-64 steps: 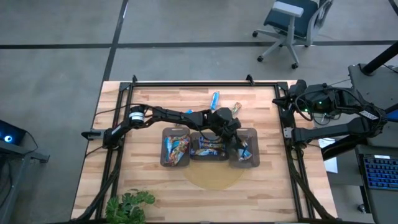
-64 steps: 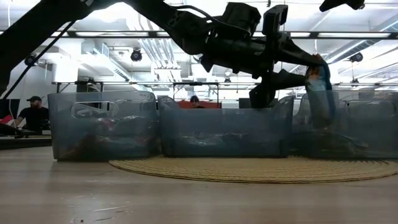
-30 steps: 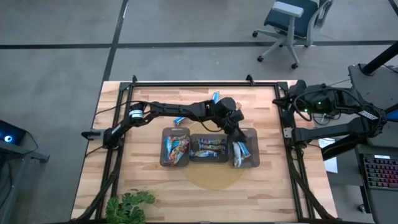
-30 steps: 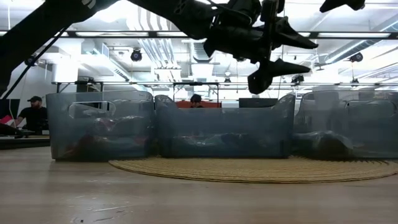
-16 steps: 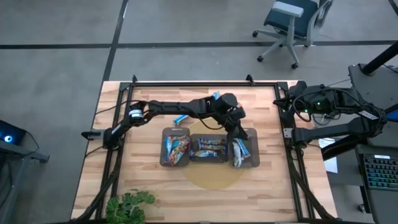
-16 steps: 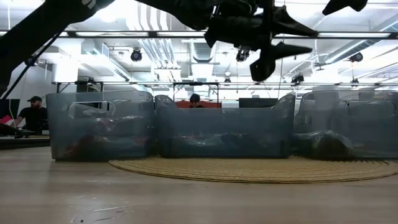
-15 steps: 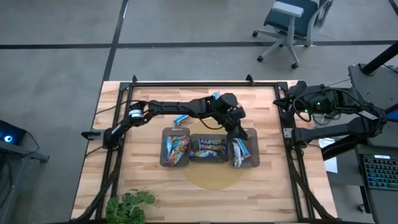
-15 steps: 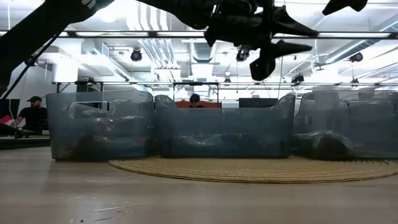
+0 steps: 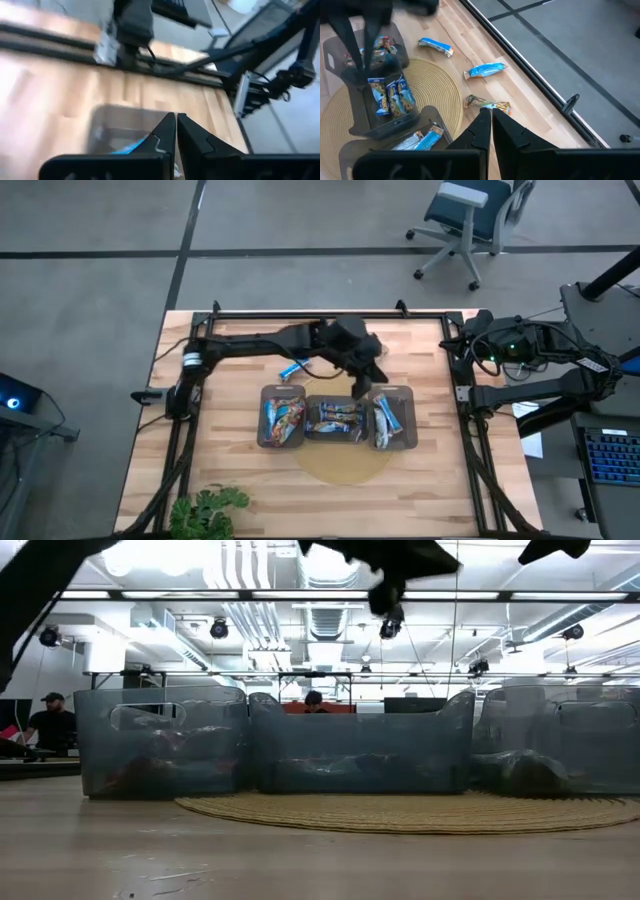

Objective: Pick and place Granola Bars by type
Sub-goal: Put the orange granola bar into the right black bin

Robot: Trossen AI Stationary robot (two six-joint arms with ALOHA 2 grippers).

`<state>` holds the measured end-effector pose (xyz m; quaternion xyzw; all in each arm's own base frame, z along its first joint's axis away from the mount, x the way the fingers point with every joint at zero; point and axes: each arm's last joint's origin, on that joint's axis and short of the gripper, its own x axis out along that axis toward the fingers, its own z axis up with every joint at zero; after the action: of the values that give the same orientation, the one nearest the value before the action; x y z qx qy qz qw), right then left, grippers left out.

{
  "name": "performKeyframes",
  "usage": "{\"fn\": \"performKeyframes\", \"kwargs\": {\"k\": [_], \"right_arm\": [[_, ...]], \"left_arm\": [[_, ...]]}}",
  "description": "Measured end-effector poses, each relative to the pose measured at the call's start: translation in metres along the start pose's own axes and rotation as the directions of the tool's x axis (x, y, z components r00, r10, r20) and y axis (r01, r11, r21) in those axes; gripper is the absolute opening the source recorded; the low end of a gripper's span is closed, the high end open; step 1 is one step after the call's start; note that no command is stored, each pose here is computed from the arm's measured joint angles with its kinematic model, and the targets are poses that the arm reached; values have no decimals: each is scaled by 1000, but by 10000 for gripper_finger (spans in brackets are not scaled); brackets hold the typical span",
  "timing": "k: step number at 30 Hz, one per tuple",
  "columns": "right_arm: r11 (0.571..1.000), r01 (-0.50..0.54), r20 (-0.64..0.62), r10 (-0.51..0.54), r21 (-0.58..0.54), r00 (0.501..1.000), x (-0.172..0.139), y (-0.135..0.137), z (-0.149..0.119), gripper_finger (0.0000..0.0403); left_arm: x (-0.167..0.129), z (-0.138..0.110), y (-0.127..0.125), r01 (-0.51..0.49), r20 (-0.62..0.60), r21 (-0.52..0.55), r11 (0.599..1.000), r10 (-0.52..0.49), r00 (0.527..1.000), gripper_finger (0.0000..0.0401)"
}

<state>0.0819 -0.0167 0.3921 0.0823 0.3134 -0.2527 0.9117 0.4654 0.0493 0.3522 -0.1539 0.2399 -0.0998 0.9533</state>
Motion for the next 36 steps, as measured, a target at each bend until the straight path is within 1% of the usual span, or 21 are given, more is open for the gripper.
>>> {"fn": "performKeyframes", "kwargs": {"k": [4,8,11,15,18,22,26,29,32,36], "right_arm": [[1000,1,1,-1,-1,1000,0,0,0,8],[1000,1,1,-1,0,1000,0,0,0,8],[1000,1,1,-1,4,1000,0,0,0,8],[1000,1,2,-1,4,1000,0,0,0,8],[1000,0,5,0,8,1000,0,0,0,8],[1000,1,5,-1,21,1000,1,0,1,8],[1000,-1,10,1,29,1000,3,2,2,8],[999,-5,36,4,38,999,5,3,5,8],[998,10,52,-13,59,999,9,4,11,8],[994,47,35,-50,95,998,18,5,18,8]], "left_arm": [[-33,12,-13,-65,61,61,996,61,996,0],[-62,12,-22,-157,102,83,984,148,984,0],[-79,1,-25,-234,100,70,970,227,969,0],[-93,-24,-23,-303,69,21,953,301,951,0],[-107,-40,-25,-326,108,-18,945,326,939,0],[-131,-57,-30,-322,215,-61,945,328,920,0],[-155,-79,-34,-343,294,-93,935,355,888,0],[-174,-92,-38,-344,340,-125,931,366,866,0],[-191,-99,-43,-354,378,-150,923,384,842,0],[-207,-104,-47,-376,415,-166,912,410,812,0]]}}
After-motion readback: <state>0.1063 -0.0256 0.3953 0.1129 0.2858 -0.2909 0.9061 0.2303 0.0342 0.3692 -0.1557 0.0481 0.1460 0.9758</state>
